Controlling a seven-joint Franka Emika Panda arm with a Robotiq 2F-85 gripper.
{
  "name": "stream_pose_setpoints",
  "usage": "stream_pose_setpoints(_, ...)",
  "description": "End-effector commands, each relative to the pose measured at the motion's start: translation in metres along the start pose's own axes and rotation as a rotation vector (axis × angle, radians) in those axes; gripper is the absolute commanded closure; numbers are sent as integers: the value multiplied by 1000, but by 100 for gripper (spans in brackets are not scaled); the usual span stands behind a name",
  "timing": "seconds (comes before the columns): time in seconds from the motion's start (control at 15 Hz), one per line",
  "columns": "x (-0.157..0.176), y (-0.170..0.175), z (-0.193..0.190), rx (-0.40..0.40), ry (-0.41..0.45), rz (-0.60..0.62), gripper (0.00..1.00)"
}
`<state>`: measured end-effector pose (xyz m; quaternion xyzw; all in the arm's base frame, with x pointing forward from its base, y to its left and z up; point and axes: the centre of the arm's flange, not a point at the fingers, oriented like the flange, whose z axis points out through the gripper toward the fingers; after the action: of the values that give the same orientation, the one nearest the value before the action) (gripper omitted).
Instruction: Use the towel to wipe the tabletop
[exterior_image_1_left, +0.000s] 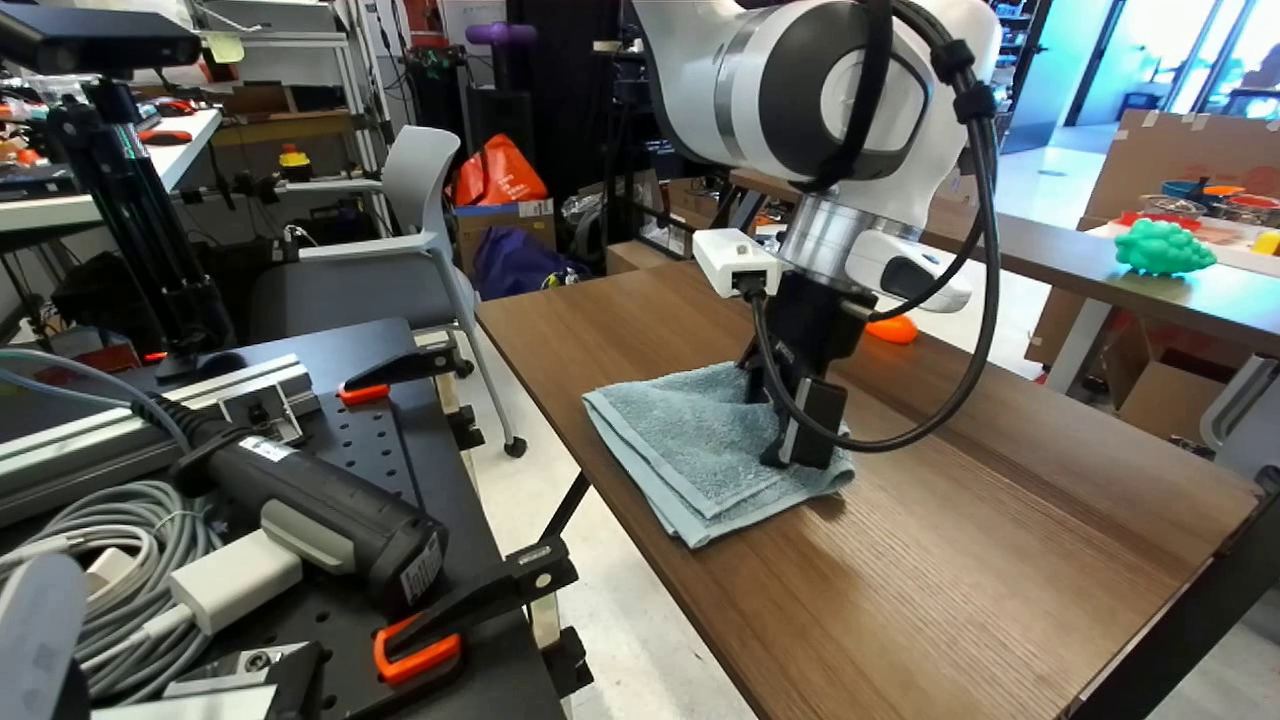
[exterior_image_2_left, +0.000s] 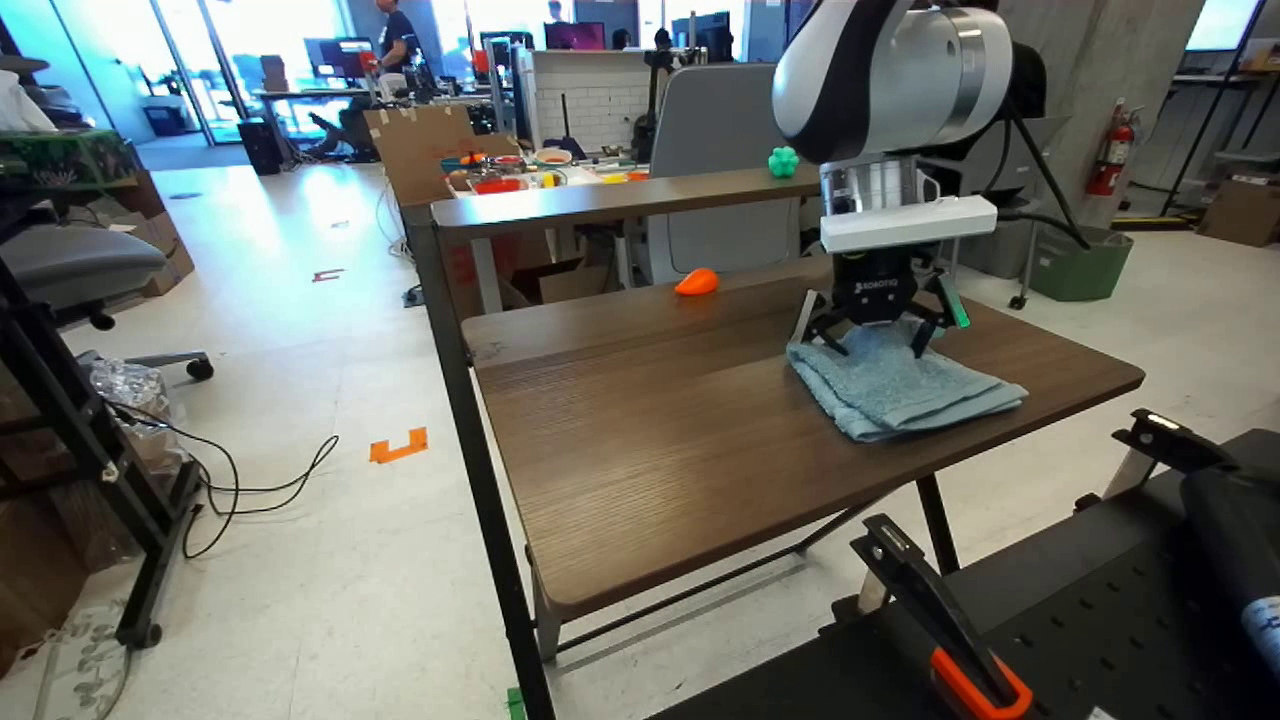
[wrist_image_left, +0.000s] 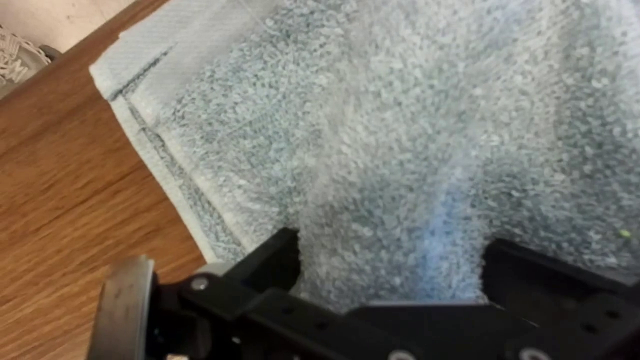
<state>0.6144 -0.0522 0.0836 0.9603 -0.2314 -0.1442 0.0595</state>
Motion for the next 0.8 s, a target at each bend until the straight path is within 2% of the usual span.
stream_pose_setpoints(0.0, 41, 26, 33, 3, 58, 127, 0)
stream_pose_setpoints(0.33, 83, 71, 29, 58, 62, 335, 0)
stream_pose_setpoints(0.73, 90, 71, 36, 83, 125, 382, 0)
